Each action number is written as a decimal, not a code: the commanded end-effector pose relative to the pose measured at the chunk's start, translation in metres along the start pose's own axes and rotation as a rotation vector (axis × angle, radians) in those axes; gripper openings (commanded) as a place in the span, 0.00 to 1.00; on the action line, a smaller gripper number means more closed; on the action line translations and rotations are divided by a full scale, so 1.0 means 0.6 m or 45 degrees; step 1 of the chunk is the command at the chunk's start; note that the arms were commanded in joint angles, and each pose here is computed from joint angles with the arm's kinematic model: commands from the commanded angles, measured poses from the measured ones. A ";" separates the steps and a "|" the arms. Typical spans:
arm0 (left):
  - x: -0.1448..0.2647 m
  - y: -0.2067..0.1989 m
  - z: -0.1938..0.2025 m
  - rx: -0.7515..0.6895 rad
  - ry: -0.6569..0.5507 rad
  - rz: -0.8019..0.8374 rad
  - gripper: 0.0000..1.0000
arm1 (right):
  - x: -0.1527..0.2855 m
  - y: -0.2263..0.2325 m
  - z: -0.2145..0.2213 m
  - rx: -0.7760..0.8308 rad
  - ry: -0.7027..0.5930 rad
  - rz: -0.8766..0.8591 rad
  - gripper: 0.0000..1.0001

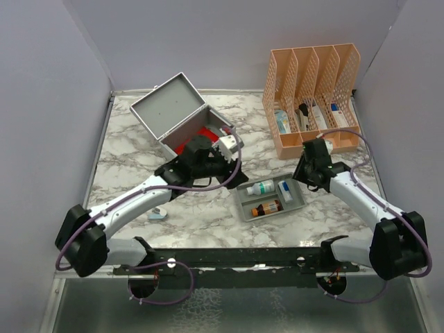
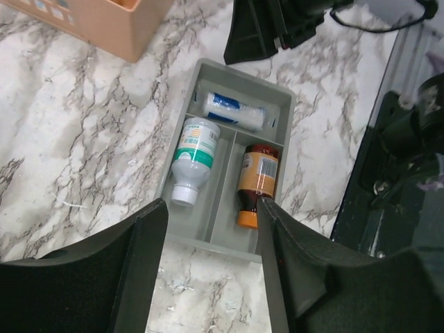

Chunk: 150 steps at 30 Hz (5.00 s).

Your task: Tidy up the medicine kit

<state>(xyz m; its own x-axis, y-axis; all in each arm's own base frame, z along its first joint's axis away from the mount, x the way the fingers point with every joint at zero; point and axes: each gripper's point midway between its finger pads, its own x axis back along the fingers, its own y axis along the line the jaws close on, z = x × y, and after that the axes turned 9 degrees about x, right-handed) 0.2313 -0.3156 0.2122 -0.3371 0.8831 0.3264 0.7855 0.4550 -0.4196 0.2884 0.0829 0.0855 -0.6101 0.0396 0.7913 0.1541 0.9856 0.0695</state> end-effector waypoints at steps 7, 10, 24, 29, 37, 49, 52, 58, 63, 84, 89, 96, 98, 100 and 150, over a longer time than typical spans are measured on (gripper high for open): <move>-0.105 0.020 0.051 -0.243 0.361 -0.275 0.46 | -0.018 -0.084 -0.005 -0.356 -0.055 -0.027 0.36; -0.131 0.019 0.077 -0.295 0.454 -0.327 0.46 | -0.019 -0.103 0.000 -0.428 -0.051 -0.029 0.36; -0.184 0.010 0.190 -0.294 0.701 -0.329 0.36 | -0.030 -0.101 0.027 -0.478 0.017 -0.059 0.36; -0.200 0.012 0.175 -0.290 0.671 -0.353 0.35 | -0.027 -0.103 0.029 -0.483 0.021 -0.052 0.35; -0.217 0.015 0.197 -0.259 0.714 -0.339 0.30 | -0.010 -0.100 0.004 -0.478 -0.017 -0.068 0.35; -0.233 0.027 0.216 -0.246 0.747 -0.356 0.25 | 0.024 -0.091 -0.039 -0.475 -0.086 -0.107 0.35; -0.237 0.029 0.219 -0.268 0.759 -0.345 0.24 | 0.024 -0.093 -0.039 -0.473 -0.084 -0.103 0.35; -0.246 0.028 0.236 -0.267 0.809 -0.303 0.24 | 0.030 -0.096 -0.039 -0.470 -0.094 -0.092 0.35; -0.254 0.026 0.246 -0.238 0.823 -0.296 0.24 | 0.034 -0.095 -0.040 -0.476 -0.104 -0.099 0.35; -0.211 -0.001 0.167 -0.279 0.679 -0.302 0.00 | 0.054 -0.101 -0.058 -0.468 -0.152 -0.078 0.35; -0.196 -0.012 0.147 -0.250 0.605 -0.287 0.00 | 0.051 -0.102 -0.055 -0.469 -0.144 -0.073 0.34; -0.175 -0.010 0.107 -0.251 0.504 -0.334 0.00 | 0.051 -0.102 -0.056 -0.474 -0.143 -0.073 0.34; -0.164 -0.011 0.083 -0.260 0.459 -0.348 0.00 | 0.054 -0.103 -0.058 -0.475 -0.149 -0.070 0.34; -0.150 -0.007 0.055 -0.269 0.408 -0.372 0.00 | 0.056 -0.102 -0.062 -0.478 -0.155 -0.071 0.34; 0.094 0.381 -0.130 -0.259 0.616 -0.607 0.00 | 0.035 -0.065 -0.018 -0.483 -0.049 -0.235 0.33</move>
<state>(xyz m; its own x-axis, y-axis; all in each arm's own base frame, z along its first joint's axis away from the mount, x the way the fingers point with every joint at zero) 0.4188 -0.1759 0.1878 -0.4150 0.3986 0.8179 0.6931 0.7208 0.0004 0.2743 0.0401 0.1042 -0.6684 -0.0922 0.7380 0.3297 0.8527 0.4051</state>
